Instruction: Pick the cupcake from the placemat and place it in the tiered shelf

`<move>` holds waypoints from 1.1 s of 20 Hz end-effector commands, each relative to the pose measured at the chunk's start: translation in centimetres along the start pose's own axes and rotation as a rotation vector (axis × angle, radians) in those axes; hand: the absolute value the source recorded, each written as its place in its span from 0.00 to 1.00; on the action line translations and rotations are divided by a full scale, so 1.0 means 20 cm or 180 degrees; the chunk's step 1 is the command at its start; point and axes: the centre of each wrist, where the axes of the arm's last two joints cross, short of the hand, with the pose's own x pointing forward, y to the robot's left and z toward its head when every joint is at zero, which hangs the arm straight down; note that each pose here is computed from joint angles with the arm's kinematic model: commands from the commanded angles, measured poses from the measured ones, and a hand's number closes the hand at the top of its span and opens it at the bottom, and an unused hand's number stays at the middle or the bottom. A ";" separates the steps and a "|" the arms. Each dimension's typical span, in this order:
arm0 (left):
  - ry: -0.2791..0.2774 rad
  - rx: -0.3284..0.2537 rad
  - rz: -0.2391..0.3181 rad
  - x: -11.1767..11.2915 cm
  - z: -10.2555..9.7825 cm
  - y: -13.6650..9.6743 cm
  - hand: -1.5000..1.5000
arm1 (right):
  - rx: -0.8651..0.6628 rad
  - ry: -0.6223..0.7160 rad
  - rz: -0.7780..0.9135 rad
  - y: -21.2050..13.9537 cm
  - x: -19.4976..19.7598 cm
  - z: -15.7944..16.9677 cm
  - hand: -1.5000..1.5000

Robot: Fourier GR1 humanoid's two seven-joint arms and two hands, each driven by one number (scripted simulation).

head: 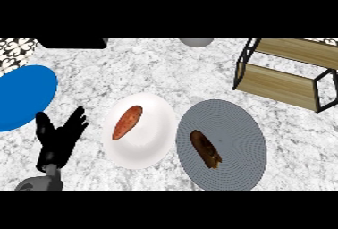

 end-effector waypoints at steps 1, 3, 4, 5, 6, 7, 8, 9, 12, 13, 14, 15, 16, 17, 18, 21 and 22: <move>0.0021 -0.0020 0.0011 -0.04 -0.02 -0.05 0.50 | 0.0102 -0.0042 0.0138 -0.01 -0.04 -0.10 1.00; -0.0018 -0.0074 0.0008 -0.05 0.00 0.07 0.50 | 0.0109 -0.0034 0.0192 0.05 -0.06 -0.14 1.00; -0.0023 -0.0011 0.0014 -0.07 0.00 -0.02 0.50 | 0.0172 -0.0088 0.0188 0.12 -0.13 -0.14 1.00; 0.0020 -0.0018 0.0012 -0.03 -0.03 0.00 0.50 | 0.0131 -0.0041 0.0214 0.10 -0.14 -0.19 1.00; 0.0043 -0.0003 0.0001 -0.08 0.02 -0.04 0.50 | 0.0126 -0.0037 0.0264 0.06 -0.18 -0.22 1.00; 0.0040 0.0043 -0.0010 -0.01 0.01 0.00 0.50 | 0.0099 -0.0085 0.0255 0.19 -0.21 -0.21 1.00; -0.0047 -0.0032 0.0011 -0.08 0.02 -0.09 0.50 | 0.0050 -0.0082 0.0245 0.11 -0.20 -0.26 1.00; -0.0021 -0.0083 -0.0007 0.05 -0.09 -0.06 0.50 | -0.0013 -0.0018 0.0205 0.08 -0.24 -0.32 1.00; 0.0021 -0.0041 -0.0059 -0.01 -0.03 -0.12 0.50 | 0.0019 -0.0050 0.0193 0.23 -0.21 -0.31 1.00; 0.0015 -0.0062 -0.0022 0.03 -0.03 -0.05 0.50 | -0.0049 -0.0035 0.0252 0.17 -0.24 -0.34 1.00; -0.0054 -0.0090 0.0029 0.04 0.01 -0.01 0.50 | -0.0024 -0.0021 0.0277 0.17 -0.28 -0.36 1.00; -0.0051 -0.0012 0.0022 0.11 -0.03 0.05 0.50 | -0.0004 -0.0028 0.0274 0.20 -0.26 -0.37 1.00; -0.0019 -0.0036 0.0014 -0.01 -0.09 -0.06 0.50 | -0.0014 -0.0095 0.0247 0.28 -0.24 -0.37 1.00; 0.0013 -0.0081 -0.0012 0.02 -0.10 -0.04 0.50 | 0.0015 -0.0089 0.0224 0.22 -0.28 -0.40 1.00; -0.0058 -0.0024 -0.0027 0.03 -0.03 -0.01 0.50 | -0.0055 -0.0139 0.0274 0.27 -0.32 -0.40 1.00; -0.0028 -0.0038 0.0041 0.00 -0.06 -0.09 0.50 | -0.0024 -0.0194 0.0195 0.23 -0.24 -0.41 1.00; -0.0039 -0.0050 0.0019 0.10 -0.02 -0.04 0.50 | -0.0006 -0.0233 0.0125 0.28 -0.37 -0.41 1.00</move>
